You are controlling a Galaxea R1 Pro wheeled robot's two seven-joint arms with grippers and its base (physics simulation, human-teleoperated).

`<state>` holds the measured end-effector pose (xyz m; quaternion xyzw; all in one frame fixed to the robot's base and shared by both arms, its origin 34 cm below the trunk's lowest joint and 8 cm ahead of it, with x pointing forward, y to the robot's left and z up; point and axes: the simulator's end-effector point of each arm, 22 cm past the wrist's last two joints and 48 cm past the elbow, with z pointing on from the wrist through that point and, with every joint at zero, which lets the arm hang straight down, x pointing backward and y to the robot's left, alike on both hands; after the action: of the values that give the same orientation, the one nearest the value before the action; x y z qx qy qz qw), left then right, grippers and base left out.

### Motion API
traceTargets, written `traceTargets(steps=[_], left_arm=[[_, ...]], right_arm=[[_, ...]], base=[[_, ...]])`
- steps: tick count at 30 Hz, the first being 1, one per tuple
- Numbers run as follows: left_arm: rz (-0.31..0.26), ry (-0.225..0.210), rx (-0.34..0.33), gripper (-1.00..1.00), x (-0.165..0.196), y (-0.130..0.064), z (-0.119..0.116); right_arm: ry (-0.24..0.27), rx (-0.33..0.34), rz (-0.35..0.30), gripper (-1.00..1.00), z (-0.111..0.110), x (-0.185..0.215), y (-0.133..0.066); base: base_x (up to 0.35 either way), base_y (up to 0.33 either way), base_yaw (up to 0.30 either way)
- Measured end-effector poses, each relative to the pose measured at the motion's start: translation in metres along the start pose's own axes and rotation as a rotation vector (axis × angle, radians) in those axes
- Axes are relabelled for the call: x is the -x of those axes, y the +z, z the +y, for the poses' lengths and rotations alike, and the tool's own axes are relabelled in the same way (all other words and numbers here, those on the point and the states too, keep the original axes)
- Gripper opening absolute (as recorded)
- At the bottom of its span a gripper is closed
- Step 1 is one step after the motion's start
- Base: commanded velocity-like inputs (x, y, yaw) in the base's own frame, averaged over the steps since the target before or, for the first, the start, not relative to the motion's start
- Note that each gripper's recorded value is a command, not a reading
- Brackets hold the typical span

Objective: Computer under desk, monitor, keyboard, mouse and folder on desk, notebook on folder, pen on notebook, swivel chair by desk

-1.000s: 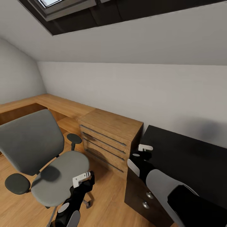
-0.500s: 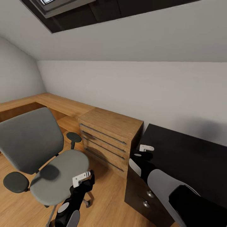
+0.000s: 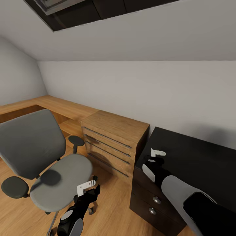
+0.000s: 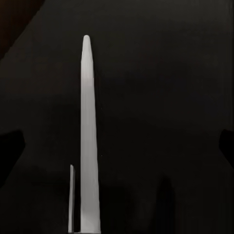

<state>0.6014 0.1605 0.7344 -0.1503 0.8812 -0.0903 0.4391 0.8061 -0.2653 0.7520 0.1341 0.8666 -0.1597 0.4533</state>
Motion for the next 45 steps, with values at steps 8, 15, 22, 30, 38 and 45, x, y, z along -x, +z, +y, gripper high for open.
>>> traceTargets(steps=[8,15,22,30,38,45], left_arm=[[-0.001,0.0,-0.001,1.0,-0.006,0.004,0.002],[0.0,0.0,-0.001,1.0,-0.007,0.005,0.002],[0.002,0.0,0.0,1.0,-0.008,0.005,0.002],[0.002,0.0,0.0,1.0,-0.008,0.005,0.002],[0.009,0.001,0.001,1.0,-0.011,0.005,0.002],[0.014,0.004,0.001,1.0,-0.014,0.006,0.002]], right_arm=[[0.017,0.044,0.054,1.0,-0.001,-0.015,0.011],[0.006,0.082,0.07,1.0,0.009,-0.016,0.009],[0.002,0.098,0.083,1.0,0.014,-0.017,0.007],[0.013,0.107,0.094,-1.0,0.017,-0.018,0.006],[0.019,0.105,0.096,-1.0,0.015,-0.018,0.007],[0.044,0.107,0.106,-1.0,0.016,-0.019,0.006]], base=[[0.0,0.0,0.0],[0.0,0.0,0.0],[0.0,0.0,0.0],[0.0,0.0,0.0],[0.0,0.0,0.0],[0.0,0.0,0.0]])
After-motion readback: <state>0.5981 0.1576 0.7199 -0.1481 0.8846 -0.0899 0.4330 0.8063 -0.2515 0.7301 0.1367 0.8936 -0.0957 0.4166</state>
